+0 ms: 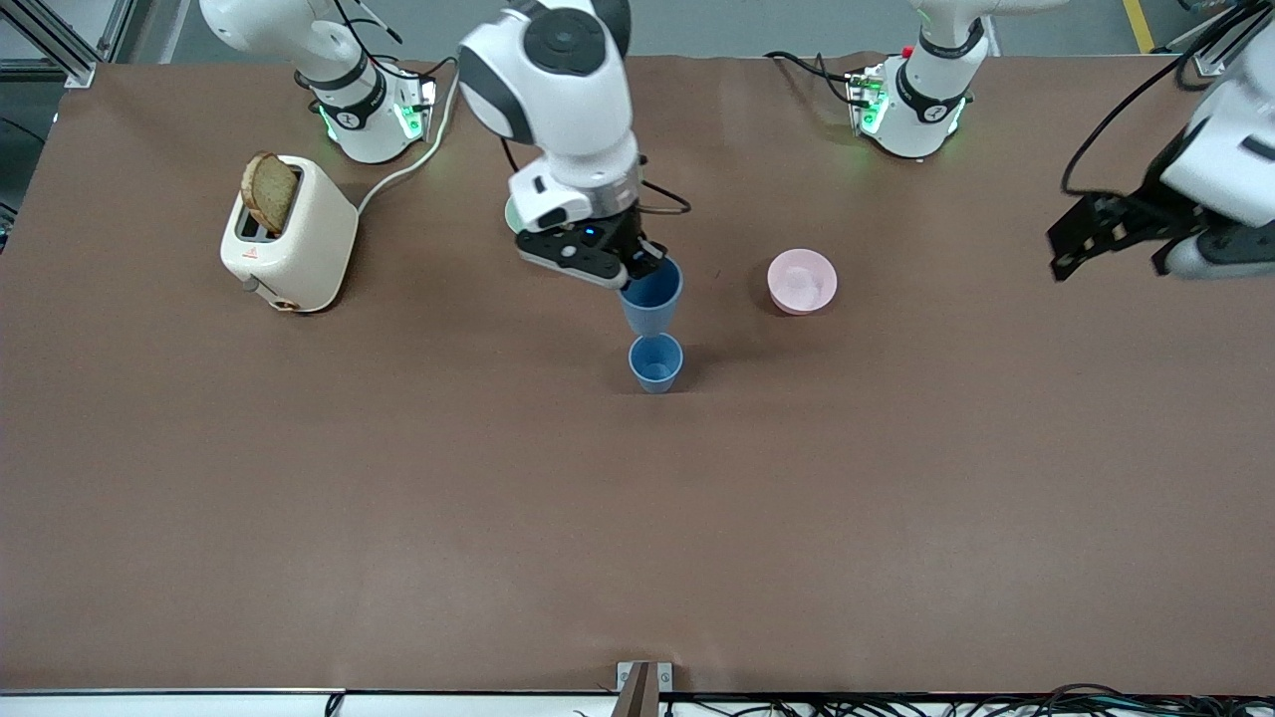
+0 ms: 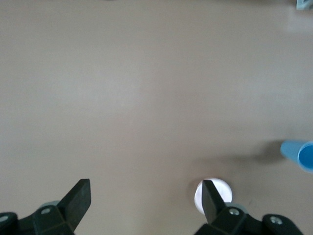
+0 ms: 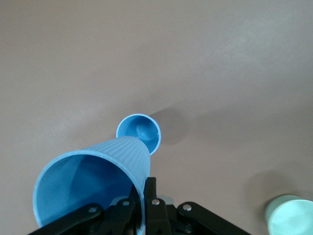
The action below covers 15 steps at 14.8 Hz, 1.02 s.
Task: Stack blue cups with both arms
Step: 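Lower the held cup into the other cup and open the right gripper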
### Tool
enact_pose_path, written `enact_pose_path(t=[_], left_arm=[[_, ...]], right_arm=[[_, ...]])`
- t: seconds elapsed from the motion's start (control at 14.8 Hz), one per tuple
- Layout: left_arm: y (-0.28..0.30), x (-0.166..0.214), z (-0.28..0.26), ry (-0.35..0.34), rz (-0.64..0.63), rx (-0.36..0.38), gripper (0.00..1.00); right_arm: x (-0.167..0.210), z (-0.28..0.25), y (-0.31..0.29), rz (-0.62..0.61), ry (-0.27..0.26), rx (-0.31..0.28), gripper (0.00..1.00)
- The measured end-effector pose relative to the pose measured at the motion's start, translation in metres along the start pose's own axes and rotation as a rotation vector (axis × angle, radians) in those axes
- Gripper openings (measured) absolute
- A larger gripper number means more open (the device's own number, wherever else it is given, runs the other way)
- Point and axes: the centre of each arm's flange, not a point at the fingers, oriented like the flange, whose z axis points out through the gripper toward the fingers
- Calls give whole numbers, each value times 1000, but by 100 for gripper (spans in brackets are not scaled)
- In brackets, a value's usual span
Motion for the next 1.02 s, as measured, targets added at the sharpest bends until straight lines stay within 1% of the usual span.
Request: enact_pose_path(t=[0.14, 0.27, 0.41, 0.54, 0.68, 0.81, 1.02], left_arm=[[-24, -9, -4, -16, 2, -25, 100], [-35, -14, -1, -30, 0, -34, 100], [-33, -20, 4, -42, 5, -31, 100], [-27, -25, 9, -55, 16, -29, 100], [-20, -29, 14, -62, 29, -27, 100], [-14, -32, 13, -61, 40, -26, 100], [-10, -38, 8, -56, 48, -25, 100]], right_arm=[[-2, 24, -5, 8, 17, -11, 5], [4, 36, -4, 15, 21, -17, 5], [3, 43, -5, 12, 22, -26, 5], [2, 56, -7, -3, 37, -33, 5], [2, 70, -7, -9, 40, -42, 5], [1, 81, -7, -12, 39, -53, 5], [1, 91, -8, -15, 40, -52, 5]])
